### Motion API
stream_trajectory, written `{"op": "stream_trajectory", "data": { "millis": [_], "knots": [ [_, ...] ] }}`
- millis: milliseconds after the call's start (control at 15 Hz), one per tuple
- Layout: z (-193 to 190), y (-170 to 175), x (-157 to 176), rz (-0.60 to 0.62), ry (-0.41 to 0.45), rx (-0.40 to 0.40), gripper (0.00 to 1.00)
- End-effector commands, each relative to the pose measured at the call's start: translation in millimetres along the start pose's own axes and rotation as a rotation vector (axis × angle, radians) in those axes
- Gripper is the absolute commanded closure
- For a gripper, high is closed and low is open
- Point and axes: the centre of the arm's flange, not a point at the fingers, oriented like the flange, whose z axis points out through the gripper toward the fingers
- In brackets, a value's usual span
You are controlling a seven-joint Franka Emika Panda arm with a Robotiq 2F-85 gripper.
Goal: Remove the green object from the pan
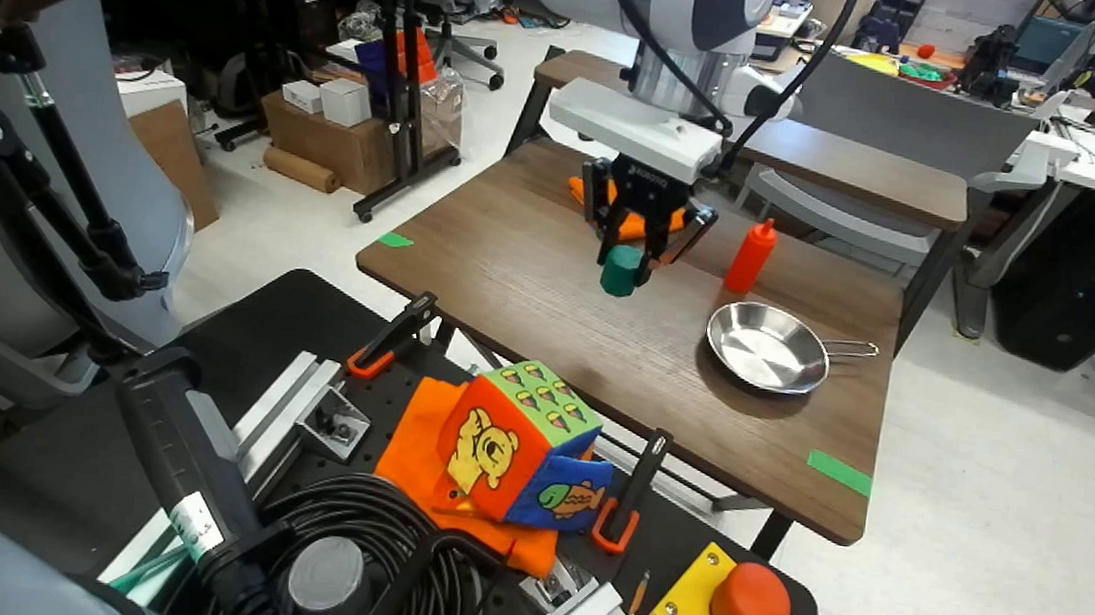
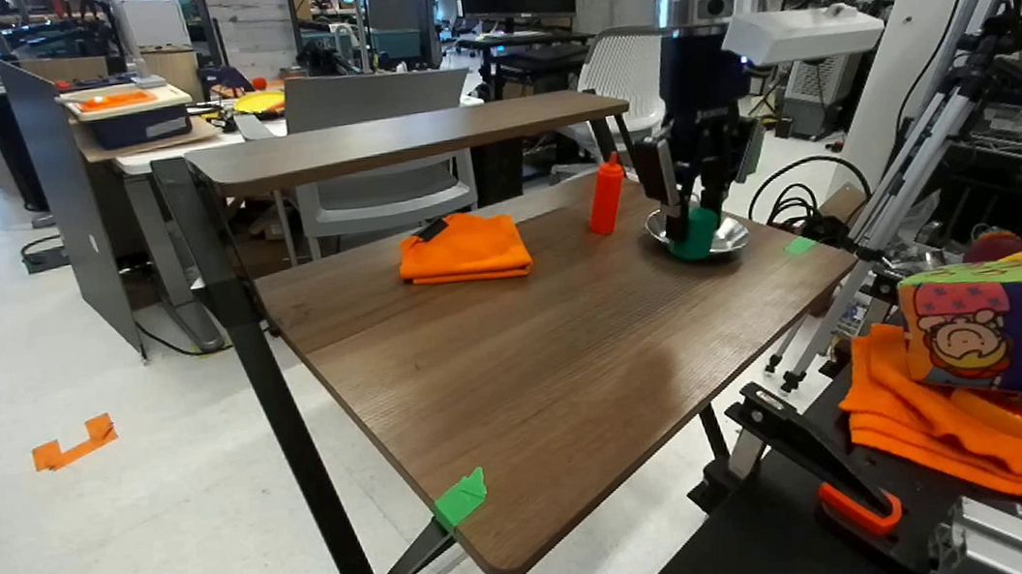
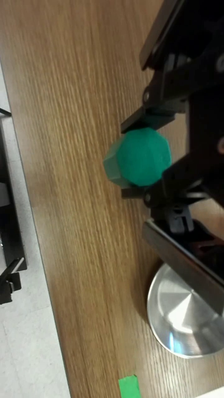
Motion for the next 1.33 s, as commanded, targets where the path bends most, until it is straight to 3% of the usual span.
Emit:
{"op": "stream_trajectory", "data": {
  "millis": [0,533,733,800,933,1133,1267],
  "knots": [
    [31.3,-5.7,-6.3,-0.043,-0.013,-0.026,0.8],
    [88.6,0.6,-0.8,-0.053,-0.013,-0.067,0.8],
    [88.5,2.6,-1.0,-0.048,-0.012,-0.075,0.8],
    [84.3,2.5,-3.8,-0.047,-0.009,-0.08,0.3],
    [66.0,2.4,-15.3,-0.058,-0.019,-0.08,0.23],
    [21.9,8.1,-36.0,-0.048,-0.02,-0.039,0.01],
    [-11.5,26.8,-47.8,0.048,-0.046,-0.006,0.0]
  ]
}}
